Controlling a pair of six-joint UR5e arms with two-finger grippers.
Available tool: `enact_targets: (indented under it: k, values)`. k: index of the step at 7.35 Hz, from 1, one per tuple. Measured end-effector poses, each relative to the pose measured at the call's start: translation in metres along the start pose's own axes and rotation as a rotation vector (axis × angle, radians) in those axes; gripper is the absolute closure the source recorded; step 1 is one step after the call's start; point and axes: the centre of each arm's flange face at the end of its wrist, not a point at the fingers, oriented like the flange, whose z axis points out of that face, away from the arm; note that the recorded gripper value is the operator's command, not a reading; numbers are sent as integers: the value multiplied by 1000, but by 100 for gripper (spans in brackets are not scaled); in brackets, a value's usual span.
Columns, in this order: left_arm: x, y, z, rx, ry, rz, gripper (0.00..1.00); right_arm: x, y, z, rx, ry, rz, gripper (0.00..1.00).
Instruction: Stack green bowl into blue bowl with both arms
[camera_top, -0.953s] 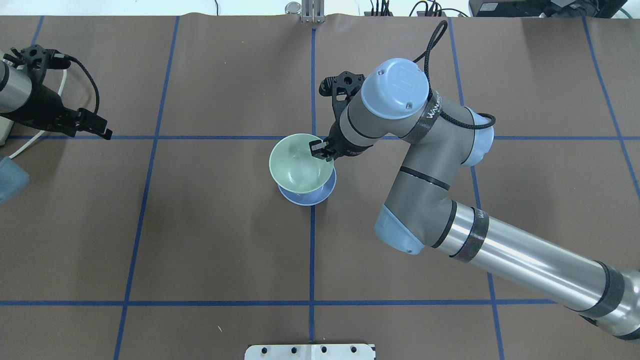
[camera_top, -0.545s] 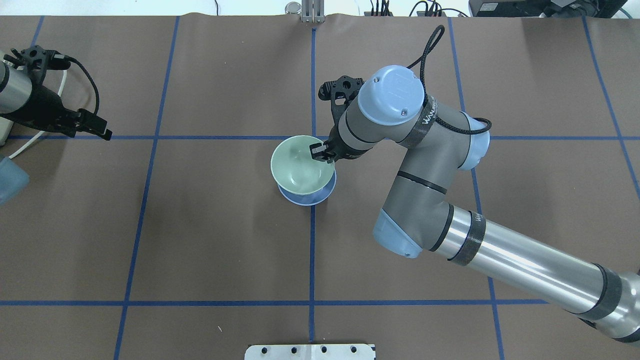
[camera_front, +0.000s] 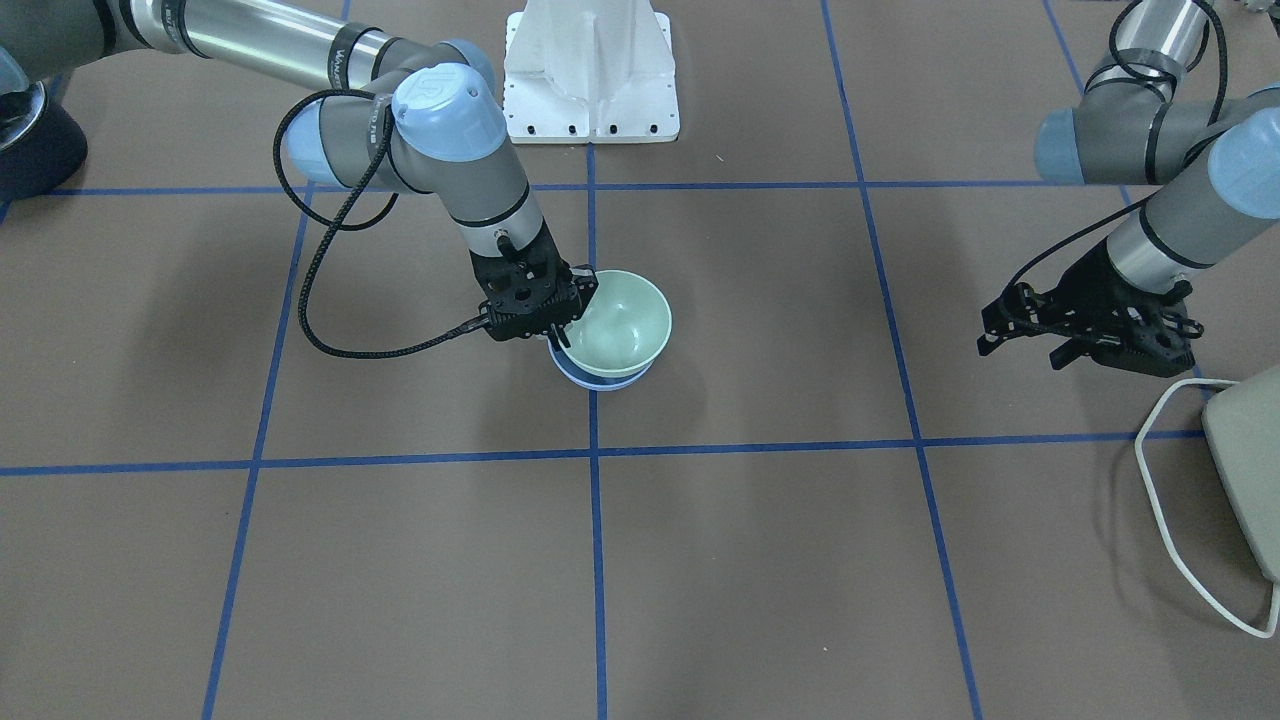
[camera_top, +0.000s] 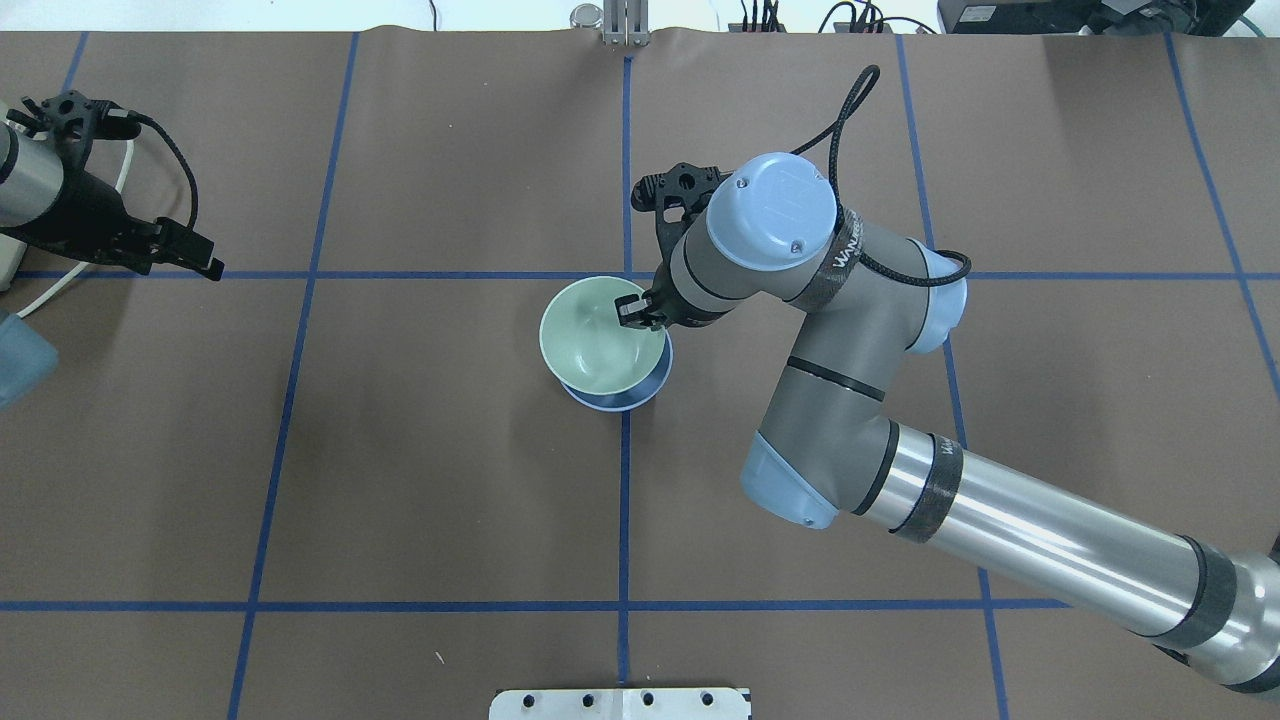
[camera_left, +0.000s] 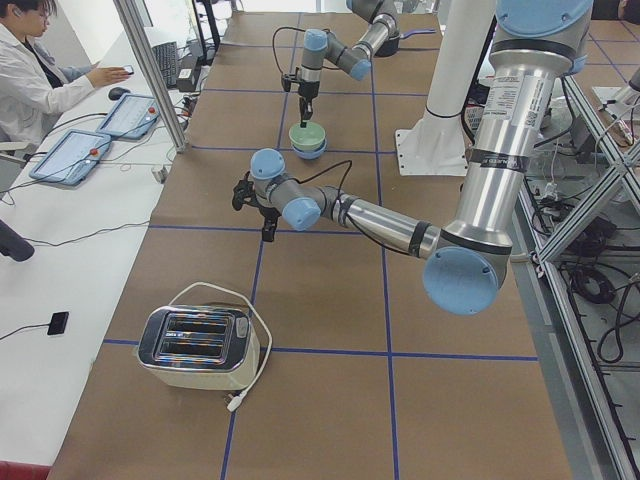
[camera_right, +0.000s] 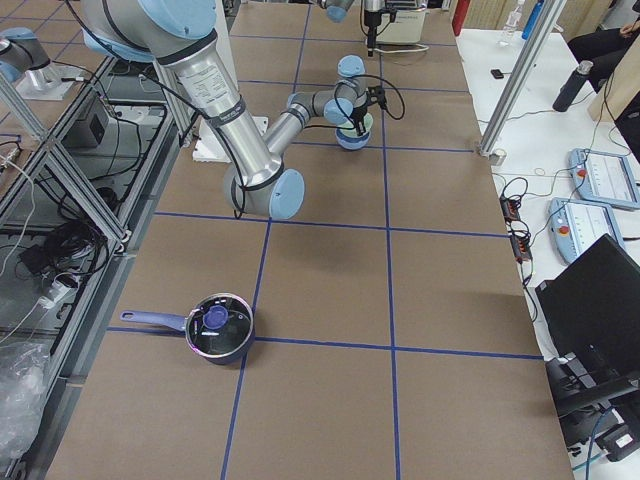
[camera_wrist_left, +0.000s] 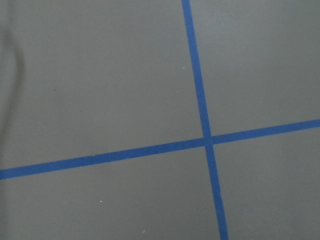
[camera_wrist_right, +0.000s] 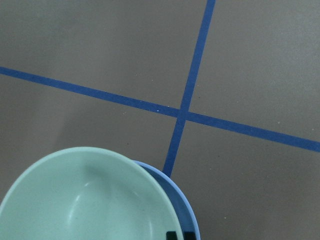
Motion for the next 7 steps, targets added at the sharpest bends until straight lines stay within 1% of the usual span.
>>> enact_targets:
  k: [3, 7]
  values:
    - [-1, 1, 1, -3, -1, -1, 3, 2, 1, 2, 1, 1, 0, 85]
    - [-2, 1, 4, -6, -3, -3, 3, 4, -2, 2, 20, 13, 0, 85]
